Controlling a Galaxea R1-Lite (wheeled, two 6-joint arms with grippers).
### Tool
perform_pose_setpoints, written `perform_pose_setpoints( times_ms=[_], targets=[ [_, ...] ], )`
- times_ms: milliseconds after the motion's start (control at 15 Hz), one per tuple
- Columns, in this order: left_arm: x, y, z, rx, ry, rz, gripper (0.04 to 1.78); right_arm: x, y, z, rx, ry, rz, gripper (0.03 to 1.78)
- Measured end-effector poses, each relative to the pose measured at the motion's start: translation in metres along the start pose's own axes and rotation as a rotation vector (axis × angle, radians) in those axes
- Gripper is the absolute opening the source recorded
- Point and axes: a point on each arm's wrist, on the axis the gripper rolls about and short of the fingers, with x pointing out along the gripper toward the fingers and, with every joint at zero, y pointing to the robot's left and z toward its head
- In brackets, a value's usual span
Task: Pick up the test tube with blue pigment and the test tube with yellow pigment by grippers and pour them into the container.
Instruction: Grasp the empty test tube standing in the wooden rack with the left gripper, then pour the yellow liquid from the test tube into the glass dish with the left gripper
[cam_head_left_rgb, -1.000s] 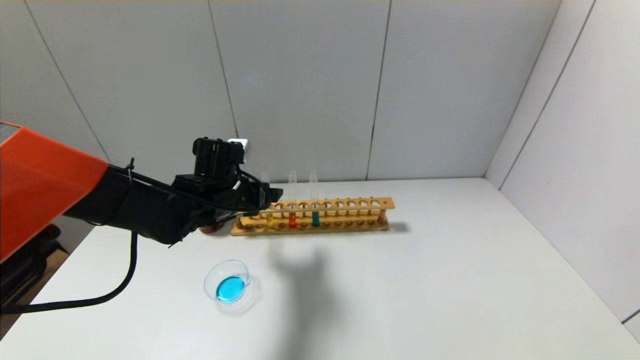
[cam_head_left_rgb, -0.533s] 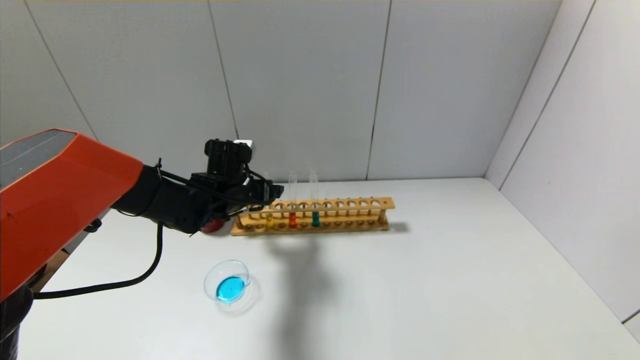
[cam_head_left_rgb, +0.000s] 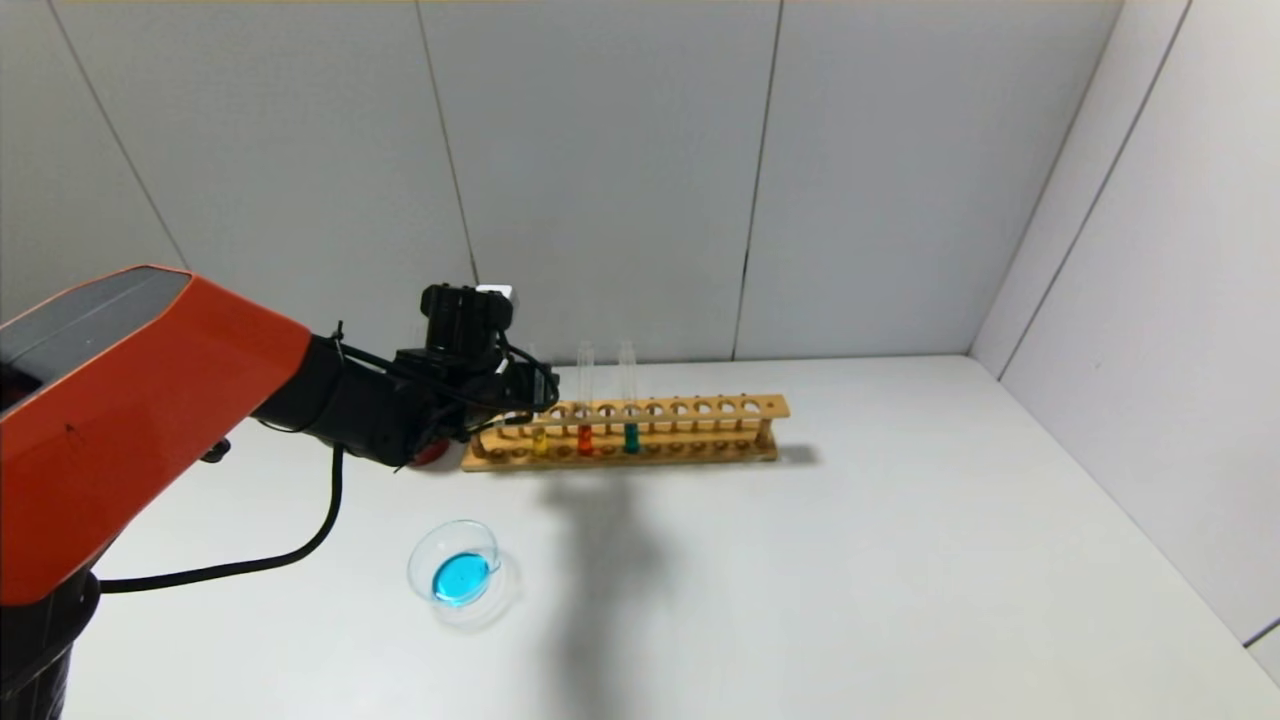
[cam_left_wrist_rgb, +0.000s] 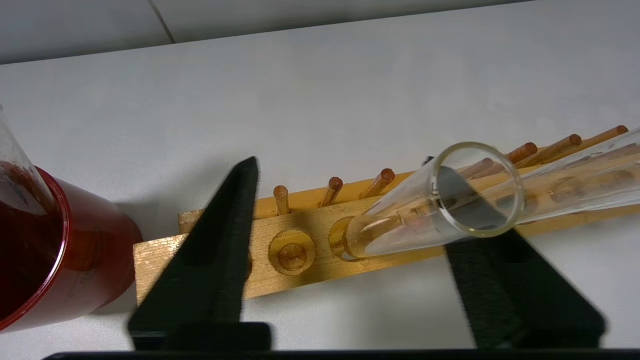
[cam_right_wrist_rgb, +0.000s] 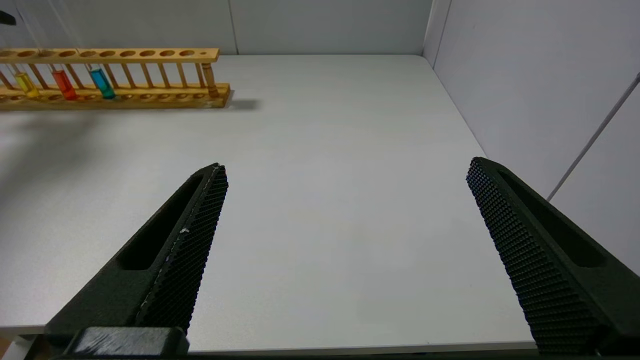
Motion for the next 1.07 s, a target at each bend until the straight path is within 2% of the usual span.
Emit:
perform_pose_setpoints(
  times_ms=[200, 333, 733, 1067],
  targets=[
    [0.001, -0.002, -0.001, 0.002, 0.0, -0.007, 0.52, 0.0, 0.0, 0.0, 0.0, 0.0, 0.0, 1.75],
    [0.003, -0.004, -0.003, 0.004, 0.002, -0.01, 0.33, 0.0, 0.0, 0.0, 0.0, 0.0, 0.001, 1.75],
    [0.002, -0.006, -0.002, 0.01, 0.002, -0.013, 0.33, 0.0, 0.0, 0.0, 0.0, 0.0, 0.0, 1.75],
    [-0.018, -0.008, 0.023, 0.052, -0.067, -0.019, 0.33, 0.0, 0.0, 0.0, 0.0, 0.0, 0.0, 1.75]
  ],
)
